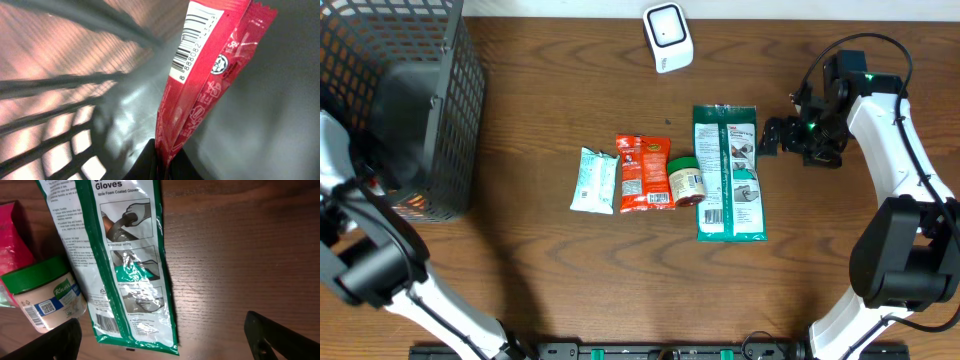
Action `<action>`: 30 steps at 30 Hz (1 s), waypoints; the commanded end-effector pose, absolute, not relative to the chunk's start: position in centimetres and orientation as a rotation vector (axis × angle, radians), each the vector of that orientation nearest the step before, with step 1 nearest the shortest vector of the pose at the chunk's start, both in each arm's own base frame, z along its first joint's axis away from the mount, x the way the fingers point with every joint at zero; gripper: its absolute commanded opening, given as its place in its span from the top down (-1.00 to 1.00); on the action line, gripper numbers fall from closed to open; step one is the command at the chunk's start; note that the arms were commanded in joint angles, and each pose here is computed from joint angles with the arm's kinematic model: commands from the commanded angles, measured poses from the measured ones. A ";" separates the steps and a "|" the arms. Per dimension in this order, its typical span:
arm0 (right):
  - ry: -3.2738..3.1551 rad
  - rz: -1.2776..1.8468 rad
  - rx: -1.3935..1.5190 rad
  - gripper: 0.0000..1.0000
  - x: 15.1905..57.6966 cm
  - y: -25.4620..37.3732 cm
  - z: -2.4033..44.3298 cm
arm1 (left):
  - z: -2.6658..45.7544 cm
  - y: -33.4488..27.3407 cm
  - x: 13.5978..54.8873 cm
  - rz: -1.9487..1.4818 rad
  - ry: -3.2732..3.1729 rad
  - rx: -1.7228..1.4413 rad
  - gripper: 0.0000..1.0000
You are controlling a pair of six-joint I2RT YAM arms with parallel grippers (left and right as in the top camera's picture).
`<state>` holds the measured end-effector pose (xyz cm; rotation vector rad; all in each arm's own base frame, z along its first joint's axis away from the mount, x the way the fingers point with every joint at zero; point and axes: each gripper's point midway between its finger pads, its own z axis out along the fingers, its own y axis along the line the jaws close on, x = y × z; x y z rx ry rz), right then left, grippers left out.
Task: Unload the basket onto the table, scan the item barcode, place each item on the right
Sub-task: 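Grasp the thin red stick packet in the basket with the left gripper, then lift the red stick packet out and carry it toward the wipes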
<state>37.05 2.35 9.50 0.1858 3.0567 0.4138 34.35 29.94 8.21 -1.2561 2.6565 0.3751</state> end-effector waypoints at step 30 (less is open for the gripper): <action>3.049 0.404 0.206 -0.99 37.4 2.1 9.7 | 36.5 -0.2 35.2 -1.259 2.121 -0.217 0.85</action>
